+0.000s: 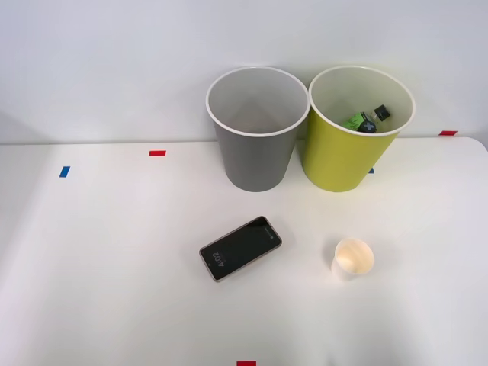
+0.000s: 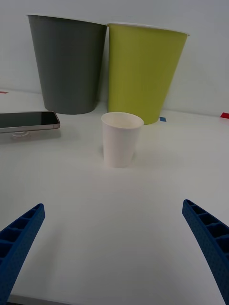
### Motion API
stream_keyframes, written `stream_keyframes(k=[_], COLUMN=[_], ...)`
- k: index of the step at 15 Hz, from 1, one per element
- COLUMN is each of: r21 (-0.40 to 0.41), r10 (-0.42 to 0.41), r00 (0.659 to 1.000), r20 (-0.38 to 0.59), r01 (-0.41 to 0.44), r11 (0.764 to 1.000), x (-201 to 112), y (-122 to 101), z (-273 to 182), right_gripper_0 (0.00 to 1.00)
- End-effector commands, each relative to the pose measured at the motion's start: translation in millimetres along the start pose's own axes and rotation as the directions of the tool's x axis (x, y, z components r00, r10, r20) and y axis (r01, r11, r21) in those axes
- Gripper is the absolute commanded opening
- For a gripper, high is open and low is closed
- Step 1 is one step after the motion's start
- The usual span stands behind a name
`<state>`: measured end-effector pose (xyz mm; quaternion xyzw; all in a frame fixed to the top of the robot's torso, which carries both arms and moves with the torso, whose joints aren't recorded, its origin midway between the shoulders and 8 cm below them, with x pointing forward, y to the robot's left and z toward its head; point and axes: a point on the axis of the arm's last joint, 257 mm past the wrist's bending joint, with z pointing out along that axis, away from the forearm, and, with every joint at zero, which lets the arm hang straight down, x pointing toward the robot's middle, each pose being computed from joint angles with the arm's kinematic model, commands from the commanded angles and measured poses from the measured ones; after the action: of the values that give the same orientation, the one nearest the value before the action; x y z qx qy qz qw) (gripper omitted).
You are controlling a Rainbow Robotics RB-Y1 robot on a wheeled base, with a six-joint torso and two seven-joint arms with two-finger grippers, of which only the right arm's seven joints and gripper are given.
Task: Put cans in the gray bin, plastic bottles in the light green bin
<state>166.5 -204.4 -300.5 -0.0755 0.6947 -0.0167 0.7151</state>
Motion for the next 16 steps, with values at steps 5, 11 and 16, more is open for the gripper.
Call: stream_keyframes(k=[5, 11, 16], r21=[0.0, 0.0, 0.0], r10=[0.0, 0.0, 0.0], r00=[1.0, 1.0, 1.0], r20=[0.0, 0.0, 0.0], r01=[0.0, 0.0, 0.0], r11=[1.0, 1.0, 1.0], x=[0.0, 0.0, 0.0], y=[0.0, 0.0, 0.0], z=[0.0, 0.0, 0.0], right_gripper_0=[1.0, 1.0, 1.0])
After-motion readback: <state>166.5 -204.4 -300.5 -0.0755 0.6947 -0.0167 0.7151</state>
